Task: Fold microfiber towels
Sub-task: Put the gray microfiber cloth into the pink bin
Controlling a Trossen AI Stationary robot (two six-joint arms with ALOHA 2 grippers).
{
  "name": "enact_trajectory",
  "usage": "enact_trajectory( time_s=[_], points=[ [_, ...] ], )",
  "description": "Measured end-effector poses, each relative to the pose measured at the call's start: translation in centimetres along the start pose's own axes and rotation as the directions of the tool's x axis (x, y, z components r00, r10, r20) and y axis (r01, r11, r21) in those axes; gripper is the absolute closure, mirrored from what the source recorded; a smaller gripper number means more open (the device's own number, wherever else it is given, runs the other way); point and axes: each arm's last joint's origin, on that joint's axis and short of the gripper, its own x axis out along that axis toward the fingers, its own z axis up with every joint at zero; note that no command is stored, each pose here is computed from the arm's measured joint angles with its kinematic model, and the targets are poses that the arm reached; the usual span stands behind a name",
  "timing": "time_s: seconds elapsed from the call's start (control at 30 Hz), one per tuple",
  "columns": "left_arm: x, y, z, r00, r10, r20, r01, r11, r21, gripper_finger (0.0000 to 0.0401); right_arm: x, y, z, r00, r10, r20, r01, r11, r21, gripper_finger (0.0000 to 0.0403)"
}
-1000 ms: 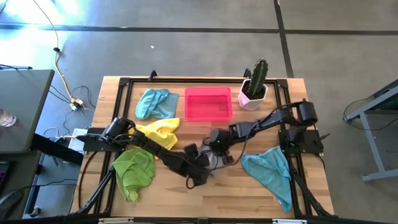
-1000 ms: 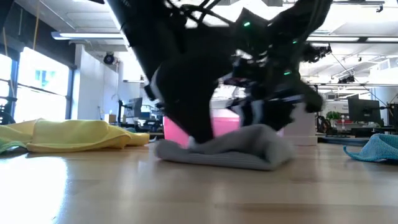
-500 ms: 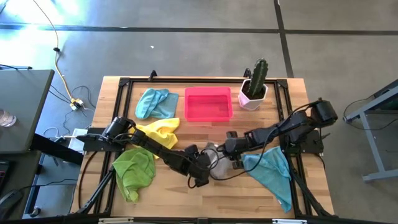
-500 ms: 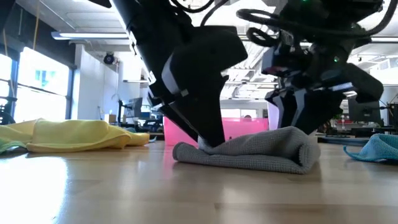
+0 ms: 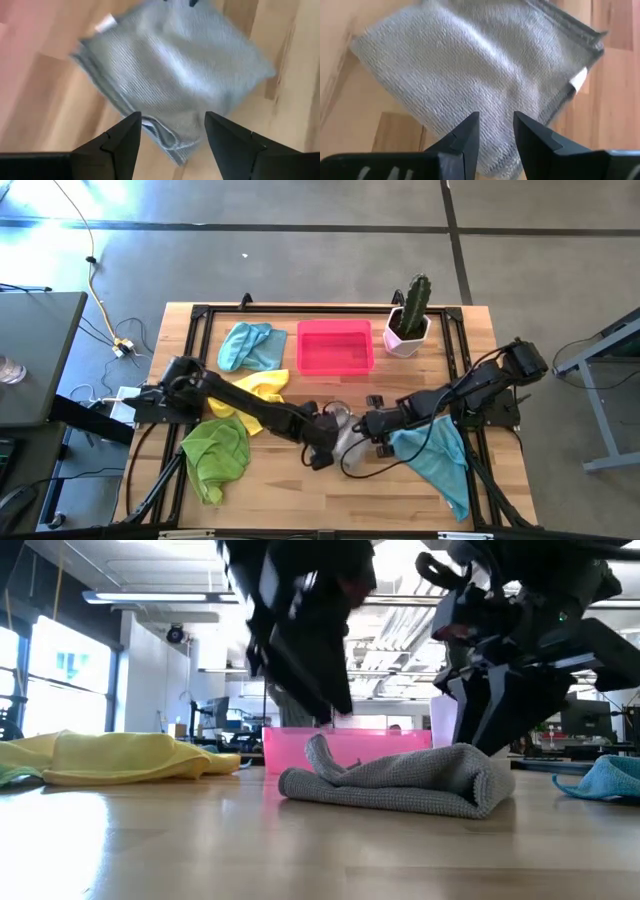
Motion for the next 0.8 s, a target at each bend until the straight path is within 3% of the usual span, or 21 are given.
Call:
enact_trajectory(
  time_s=[0.17, 0.37, 0.6, 0.8],
  points=[
    [-1.1, 1.2, 0.7, 0.999, 0.039, 0.014, -0.039, 0.999, -0.020, 0.0190, -2.7, -0.1, -0.5, 0.996, -0.089, -0.023, 0.088, 0.996, -0.024, 0.0289],
    [-1.4, 1.7, 0.7, 0.999, 0.024, -0.021, -0.023, 0.999, 0.035, 0.0190, -7.0, 0.5, -1.2, 0.992, -0.126, 0.010, 0.126, 0.992, -0.030, 0.0289],
    [-1.4, 1.6, 1.0, 0.996, 0.073, 0.046, -0.076, 0.995, 0.060, 0.0190, -10.9, 0.7, -1.8, 0.971, -0.186, 0.149, 0.193, 0.981, -0.035, 0.0289],
    [-1.4, 1.2, 1.3, 0.995, 0.054, 0.088, -0.060, 0.996, 0.068, 0.0191, -11.5, -0.2, -5.4, 0.943, -0.173, 0.286, 0.168, 0.985, 0.041, 0.0289]
  ],
)
